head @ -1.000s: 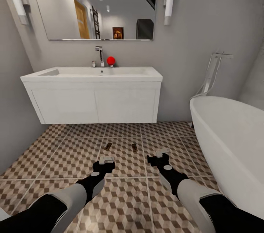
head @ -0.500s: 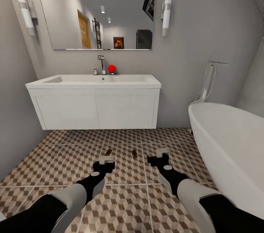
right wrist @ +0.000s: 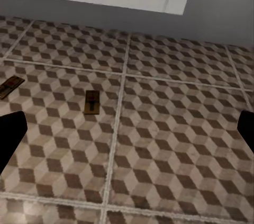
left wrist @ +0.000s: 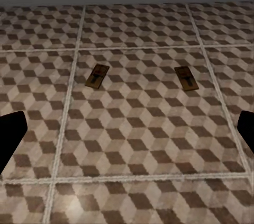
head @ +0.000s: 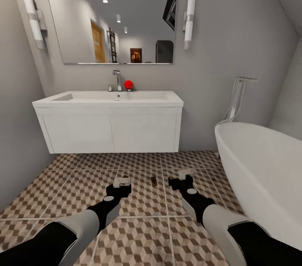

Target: Take the four mousetraps from the cabinet in the bathroom and place them on the bathroom floor. Make sure all four end up on the same floor surface, and ensure that at least two of them are either under or directly next to the same bathroom sink.

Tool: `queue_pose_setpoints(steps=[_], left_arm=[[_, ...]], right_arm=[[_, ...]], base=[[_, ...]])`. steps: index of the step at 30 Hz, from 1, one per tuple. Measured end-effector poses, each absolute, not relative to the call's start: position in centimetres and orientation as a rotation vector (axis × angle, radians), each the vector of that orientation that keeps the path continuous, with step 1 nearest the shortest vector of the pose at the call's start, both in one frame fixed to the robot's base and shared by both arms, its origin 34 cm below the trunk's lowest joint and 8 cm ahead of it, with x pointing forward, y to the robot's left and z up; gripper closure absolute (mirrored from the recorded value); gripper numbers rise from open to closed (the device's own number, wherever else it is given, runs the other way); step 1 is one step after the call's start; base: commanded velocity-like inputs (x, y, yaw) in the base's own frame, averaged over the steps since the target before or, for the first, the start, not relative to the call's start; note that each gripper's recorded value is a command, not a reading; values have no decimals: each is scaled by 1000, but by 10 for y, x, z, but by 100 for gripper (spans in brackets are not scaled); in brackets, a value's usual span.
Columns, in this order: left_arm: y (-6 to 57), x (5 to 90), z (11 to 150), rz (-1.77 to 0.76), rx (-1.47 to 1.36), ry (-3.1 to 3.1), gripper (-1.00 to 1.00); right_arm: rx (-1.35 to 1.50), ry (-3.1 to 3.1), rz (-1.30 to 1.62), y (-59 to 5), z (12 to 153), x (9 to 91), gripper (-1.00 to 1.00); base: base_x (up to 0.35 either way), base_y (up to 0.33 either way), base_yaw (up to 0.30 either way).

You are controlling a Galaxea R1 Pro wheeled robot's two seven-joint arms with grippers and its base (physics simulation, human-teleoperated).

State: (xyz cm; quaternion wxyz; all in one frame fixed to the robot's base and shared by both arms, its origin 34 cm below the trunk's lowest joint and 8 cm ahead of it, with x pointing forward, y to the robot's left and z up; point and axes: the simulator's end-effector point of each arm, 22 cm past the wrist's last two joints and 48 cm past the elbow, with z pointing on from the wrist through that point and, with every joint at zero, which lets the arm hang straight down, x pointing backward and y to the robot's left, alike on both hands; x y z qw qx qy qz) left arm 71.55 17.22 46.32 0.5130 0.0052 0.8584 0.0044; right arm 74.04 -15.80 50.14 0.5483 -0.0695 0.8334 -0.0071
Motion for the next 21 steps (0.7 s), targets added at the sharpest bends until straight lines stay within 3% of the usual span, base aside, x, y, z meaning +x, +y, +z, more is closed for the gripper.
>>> queue_pose_setpoints(steps=[21], left_arm=[[174, 727, 509, -1, -21, 2069, -100]], right_arm=[[-167, 1975, -17, -157, 548, 752, -100]], base=[[0, 0, 0]])
